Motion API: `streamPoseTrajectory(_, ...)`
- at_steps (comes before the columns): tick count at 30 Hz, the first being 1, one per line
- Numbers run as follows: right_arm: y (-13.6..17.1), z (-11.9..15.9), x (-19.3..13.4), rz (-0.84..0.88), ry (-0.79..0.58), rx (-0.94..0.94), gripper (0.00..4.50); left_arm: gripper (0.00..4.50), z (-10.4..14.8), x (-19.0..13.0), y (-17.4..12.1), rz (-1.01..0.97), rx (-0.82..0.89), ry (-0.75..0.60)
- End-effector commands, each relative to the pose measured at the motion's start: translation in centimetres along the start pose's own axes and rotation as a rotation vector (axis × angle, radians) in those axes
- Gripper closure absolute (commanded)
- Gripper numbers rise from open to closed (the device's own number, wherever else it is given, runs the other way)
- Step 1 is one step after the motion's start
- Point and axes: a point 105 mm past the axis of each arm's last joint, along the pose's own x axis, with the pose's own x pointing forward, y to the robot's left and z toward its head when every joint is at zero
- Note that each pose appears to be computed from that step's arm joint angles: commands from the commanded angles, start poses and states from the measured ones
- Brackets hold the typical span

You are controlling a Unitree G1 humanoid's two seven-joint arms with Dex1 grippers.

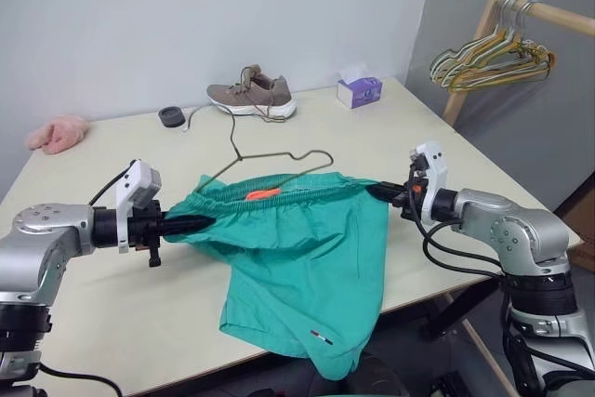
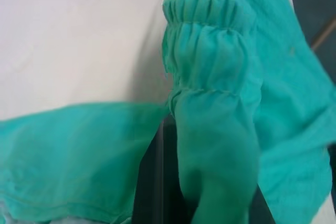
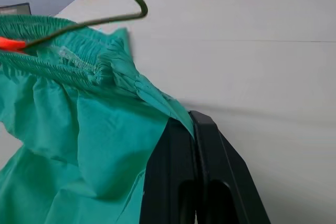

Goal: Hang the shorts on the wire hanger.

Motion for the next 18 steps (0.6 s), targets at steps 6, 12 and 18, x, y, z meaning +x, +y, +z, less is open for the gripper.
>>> streamPoseTrajectory(6, -4.0, -0.1, -1.9, -0.178, -0.010, 0.024, 4.45, 4.50, 2.2, -1.5, -2.1, -0.068, -0.009, -0.054)
streamPoseTrajectory(12, -4.3, -0.2, -1.9, -0.187, -0.005, 0.031, 4.45, 4.50, 1.8, -1.5, -3.1, -0.115, 0.019, -0.012)
streamPoseTrajectory(18, -4.8, -0.2, -2.2, -0.206, -0.003, 0.030, 4.45, 4.50, 0.8, -1.7, -3.1, -0.119, 0.036, 0.051)
